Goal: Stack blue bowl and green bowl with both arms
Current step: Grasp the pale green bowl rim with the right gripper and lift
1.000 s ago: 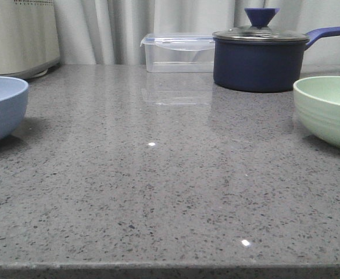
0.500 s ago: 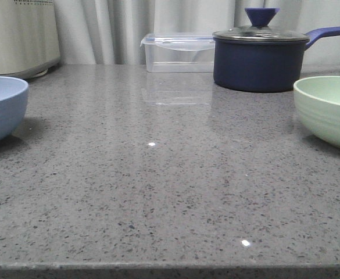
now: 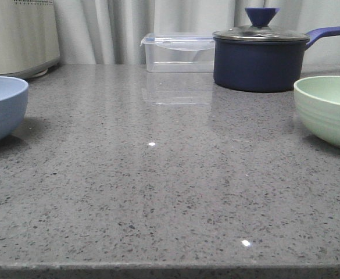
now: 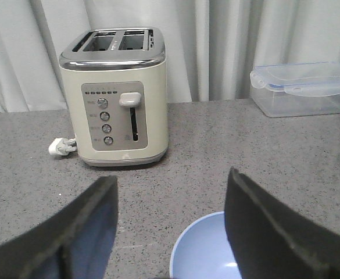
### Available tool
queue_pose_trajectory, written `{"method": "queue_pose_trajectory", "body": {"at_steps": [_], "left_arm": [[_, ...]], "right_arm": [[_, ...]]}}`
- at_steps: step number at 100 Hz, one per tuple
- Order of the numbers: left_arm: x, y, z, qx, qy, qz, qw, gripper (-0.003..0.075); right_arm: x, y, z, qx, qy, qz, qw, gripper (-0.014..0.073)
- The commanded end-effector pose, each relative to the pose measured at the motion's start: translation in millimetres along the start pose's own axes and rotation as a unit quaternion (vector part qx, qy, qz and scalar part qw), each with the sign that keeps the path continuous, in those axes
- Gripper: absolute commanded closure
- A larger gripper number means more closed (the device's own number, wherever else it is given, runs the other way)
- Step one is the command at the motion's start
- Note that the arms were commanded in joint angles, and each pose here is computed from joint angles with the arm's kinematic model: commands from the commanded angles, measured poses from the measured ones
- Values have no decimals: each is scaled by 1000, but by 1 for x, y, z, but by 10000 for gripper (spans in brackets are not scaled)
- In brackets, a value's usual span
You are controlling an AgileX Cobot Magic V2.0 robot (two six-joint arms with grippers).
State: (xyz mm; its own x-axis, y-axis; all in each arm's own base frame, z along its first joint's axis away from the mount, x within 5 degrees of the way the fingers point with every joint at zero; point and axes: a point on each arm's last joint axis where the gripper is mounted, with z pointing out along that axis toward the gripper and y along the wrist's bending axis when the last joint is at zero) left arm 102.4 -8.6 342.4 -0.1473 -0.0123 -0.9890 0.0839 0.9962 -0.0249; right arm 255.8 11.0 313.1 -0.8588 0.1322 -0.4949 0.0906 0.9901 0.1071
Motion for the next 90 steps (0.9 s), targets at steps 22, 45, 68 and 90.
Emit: {"method": "queue_pose_trajectory", "body": {"at_steps": [22, 45, 68, 90], "left_arm": [[-19, 0, -2, -3, -54, -3, 999, 312], [-19, 0, -2, -3, -54, -3, 999, 312], [-19, 0, -2, -3, -54, -3, 999, 312], [-19, 0, -2, -3, -54, -3, 999, 312]], "right_arm": [[-12, 1, 19, -3, 14, 9, 1000, 172], [-13, 1, 24, -2, 21, 10, 1000, 216], [-13, 1, 24, -2, 20, 10, 1000, 476], [-13, 1, 24, -2, 20, 10, 1000, 660]]}}
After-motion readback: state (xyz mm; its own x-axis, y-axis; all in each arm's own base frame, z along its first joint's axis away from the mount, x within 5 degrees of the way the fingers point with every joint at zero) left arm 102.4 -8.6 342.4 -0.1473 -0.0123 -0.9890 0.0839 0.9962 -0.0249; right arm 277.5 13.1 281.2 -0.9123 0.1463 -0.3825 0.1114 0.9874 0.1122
